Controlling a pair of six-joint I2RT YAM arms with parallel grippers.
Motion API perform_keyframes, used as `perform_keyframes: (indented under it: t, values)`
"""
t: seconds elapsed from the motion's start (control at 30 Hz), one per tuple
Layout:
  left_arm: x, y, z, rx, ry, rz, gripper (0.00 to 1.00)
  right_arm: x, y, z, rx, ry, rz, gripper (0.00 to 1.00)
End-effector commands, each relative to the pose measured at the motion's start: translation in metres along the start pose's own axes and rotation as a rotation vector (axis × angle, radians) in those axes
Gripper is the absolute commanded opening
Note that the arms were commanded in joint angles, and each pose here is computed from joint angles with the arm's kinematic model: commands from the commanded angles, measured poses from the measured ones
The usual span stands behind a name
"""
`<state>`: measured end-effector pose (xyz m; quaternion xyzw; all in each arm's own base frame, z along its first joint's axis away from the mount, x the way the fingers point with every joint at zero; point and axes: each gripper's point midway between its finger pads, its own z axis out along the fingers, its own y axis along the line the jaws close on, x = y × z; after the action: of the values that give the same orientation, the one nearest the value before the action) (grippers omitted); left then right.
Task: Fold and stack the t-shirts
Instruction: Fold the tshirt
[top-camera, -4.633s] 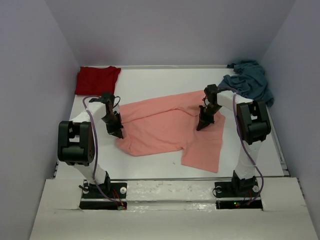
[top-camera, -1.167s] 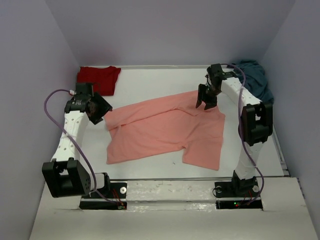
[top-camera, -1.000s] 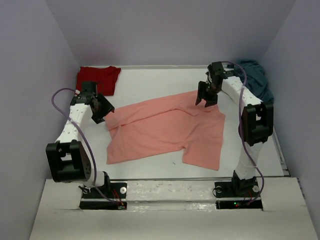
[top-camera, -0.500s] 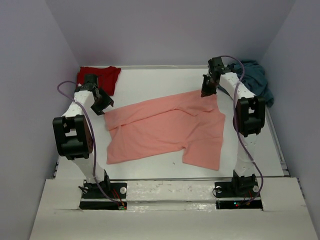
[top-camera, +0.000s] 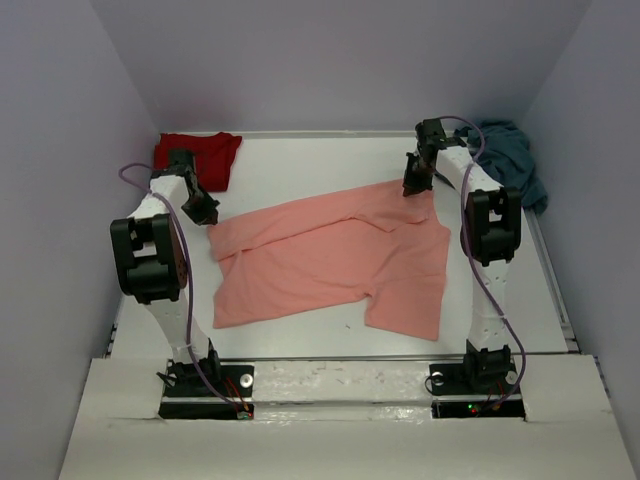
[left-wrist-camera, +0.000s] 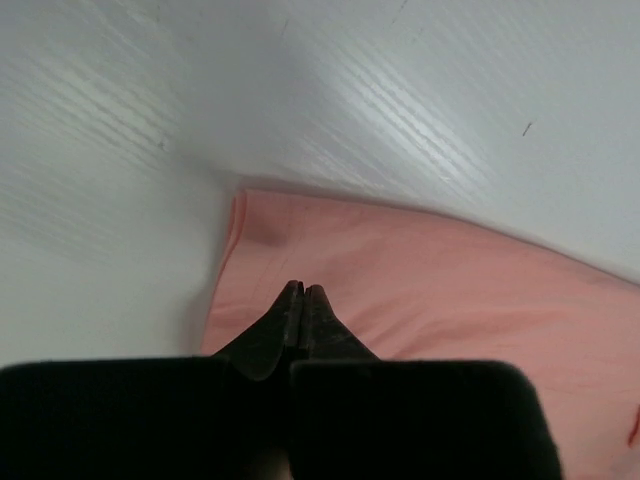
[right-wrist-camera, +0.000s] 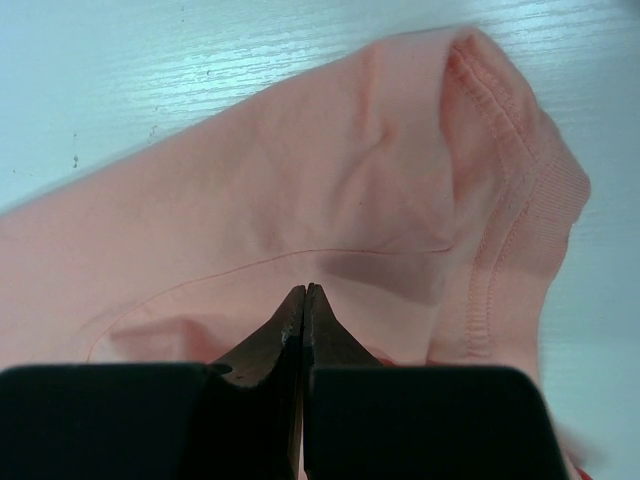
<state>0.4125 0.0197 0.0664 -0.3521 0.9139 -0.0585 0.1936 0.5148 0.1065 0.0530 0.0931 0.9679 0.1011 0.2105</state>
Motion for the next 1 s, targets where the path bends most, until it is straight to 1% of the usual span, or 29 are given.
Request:
perform_keyframes:
  t: [0.0,0.27,0.5,0.6,0.67,0.77,0.83,0.93,0.97]
  values:
    - [0.011,0.002,-0.007,0.015,0.036,-0.006,0.00,-0.016,-0.001,-0.001,0.016,-0.058,-0.021,0.00]
    - [0.023,0.002,-0.013,0.042,0.051,-0.028,0.00,-0.009,-0.006,0.007,0.013,-0.038,-0.002,0.00]
    - [0.035,0.021,0.008,-0.024,0.074,-0.020,0.00,-0.007,-0.010,0.011,0.026,-0.034,0.000,0.00]
    - [0.031,0.021,0.015,-0.038,0.074,-0.014,0.00,-0.004,-0.016,0.010,0.057,-0.023,0.002,0.00]
    - [0.021,0.015,0.015,-0.033,0.056,-0.008,0.00,-0.001,-0.021,0.008,0.090,-0.017,0.017,0.00]
    - [0.007,0.007,0.019,-0.033,0.039,0.001,0.00,0.006,-0.036,0.011,0.165,-0.008,0.023,0.00]
    - [-0.004,0.002,0.026,-0.036,0.030,0.014,0.00,0.016,-0.045,0.014,0.206,0.023,0.031,0.00]
    - [-0.009,0.001,0.037,-0.055,0.043,0.034,0.00,0.022,-0.058,0.011,0.275,0.027,0.034,0.00]
    - [-0.017,-0.004,0.036,-0.049,0.029,0.037,0.00,0.025,-0.067,0.012,0.320,0.027,0.036,0.00]
